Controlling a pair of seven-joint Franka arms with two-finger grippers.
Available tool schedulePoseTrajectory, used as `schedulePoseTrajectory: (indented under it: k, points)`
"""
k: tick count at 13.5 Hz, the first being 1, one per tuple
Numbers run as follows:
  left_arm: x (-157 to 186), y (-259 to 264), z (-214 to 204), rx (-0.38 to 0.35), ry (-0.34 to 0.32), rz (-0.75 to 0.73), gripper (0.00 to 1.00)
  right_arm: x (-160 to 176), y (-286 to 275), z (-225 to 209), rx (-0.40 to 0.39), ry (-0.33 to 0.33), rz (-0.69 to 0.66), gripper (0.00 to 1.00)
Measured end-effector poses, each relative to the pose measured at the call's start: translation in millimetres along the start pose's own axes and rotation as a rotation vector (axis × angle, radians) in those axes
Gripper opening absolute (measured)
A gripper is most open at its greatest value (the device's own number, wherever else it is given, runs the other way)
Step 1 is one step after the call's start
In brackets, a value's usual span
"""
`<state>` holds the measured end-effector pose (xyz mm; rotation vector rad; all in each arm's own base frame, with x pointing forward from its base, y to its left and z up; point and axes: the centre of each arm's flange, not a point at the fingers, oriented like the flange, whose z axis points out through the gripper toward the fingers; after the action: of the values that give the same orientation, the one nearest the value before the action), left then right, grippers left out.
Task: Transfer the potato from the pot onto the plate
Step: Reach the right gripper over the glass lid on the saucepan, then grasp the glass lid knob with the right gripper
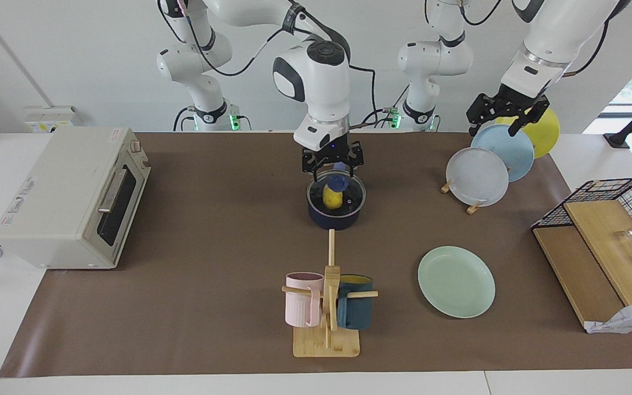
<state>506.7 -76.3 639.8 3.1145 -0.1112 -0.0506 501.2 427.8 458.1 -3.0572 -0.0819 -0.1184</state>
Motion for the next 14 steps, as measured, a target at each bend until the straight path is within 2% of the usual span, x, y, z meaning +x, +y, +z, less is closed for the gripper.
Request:
schedulePoseTrajectory:
  k: [3,12,14]
  points:
    - [-0.4,0.3,0.4,0.0,-0.001,0.0,1.0,-16.1,-24.2,23.3,-0.025,-0.007,-0.035,1.0]
    - [-0.4,6.3,-0.6,0.001,0.009,-0.019,1.0,-23.9,-16.2,51.1,-0.048,0.012,-0.054,1.0]
    - [-0.1,3.5,-0.7,0.0,0.01,-0.025,1.0,-25.6,-15.2,56.2,-0.046,0.015,-0.055,0.96]
